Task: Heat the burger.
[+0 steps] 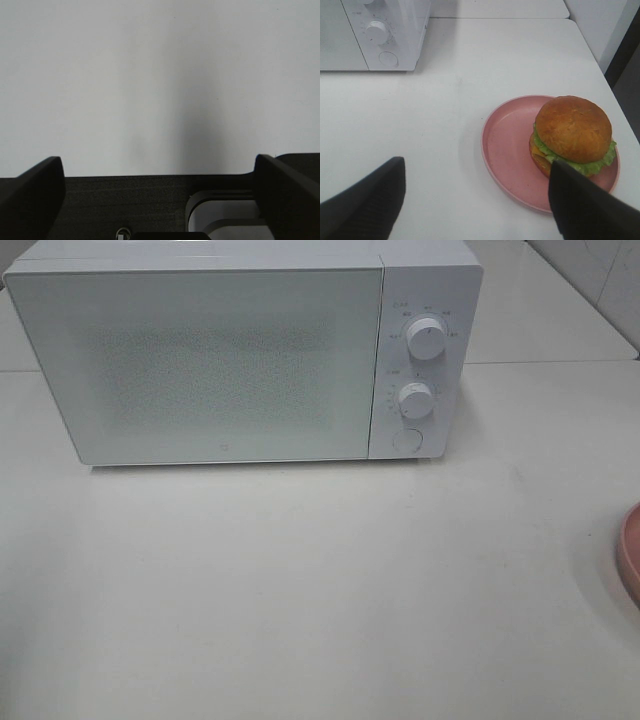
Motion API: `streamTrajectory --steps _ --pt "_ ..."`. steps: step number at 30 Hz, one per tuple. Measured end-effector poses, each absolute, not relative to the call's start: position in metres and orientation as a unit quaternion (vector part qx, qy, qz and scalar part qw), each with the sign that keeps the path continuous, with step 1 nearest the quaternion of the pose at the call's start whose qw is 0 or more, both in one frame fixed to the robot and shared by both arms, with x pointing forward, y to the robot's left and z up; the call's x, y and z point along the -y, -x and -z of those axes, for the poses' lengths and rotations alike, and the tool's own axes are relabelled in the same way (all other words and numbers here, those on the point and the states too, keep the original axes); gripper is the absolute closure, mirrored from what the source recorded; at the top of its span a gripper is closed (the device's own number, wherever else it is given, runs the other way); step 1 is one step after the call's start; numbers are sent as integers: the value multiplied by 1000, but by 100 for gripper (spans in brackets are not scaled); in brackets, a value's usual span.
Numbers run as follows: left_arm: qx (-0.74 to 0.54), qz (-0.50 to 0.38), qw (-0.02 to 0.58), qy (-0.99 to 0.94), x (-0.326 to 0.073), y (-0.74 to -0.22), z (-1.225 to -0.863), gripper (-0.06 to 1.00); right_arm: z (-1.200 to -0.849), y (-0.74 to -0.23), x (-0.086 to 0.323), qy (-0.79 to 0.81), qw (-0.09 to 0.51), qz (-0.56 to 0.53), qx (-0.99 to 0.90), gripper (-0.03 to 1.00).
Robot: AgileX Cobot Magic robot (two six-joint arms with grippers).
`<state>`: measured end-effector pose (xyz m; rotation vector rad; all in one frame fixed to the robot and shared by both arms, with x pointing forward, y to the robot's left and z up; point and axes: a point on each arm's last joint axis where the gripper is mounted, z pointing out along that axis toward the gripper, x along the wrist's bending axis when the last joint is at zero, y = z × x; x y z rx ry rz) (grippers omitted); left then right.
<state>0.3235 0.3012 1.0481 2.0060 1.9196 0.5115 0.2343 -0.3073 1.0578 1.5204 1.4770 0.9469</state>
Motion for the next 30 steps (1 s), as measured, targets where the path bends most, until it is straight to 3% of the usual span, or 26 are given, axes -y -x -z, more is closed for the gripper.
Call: streamTrajectory --steps 5,7,12,30 --pt "-655 -203 188 -703 -301 -308 -1041 1 -1058 -234 307 -601 399 -374 -583 21" --pt "-632 -249 239 -694 -300 -293 -1044 1 -1058 -234 307 -601 399 -374 -583 21" --pt "-613 -288 283 -679 -300 -276 -1049 1 -1058 -234 307 -601 399 -374 -583 21" --pt "-571 -375 368 -631 -302 -235 -1054 1 -1058 -234 307 -601 399 -374 -583 21"
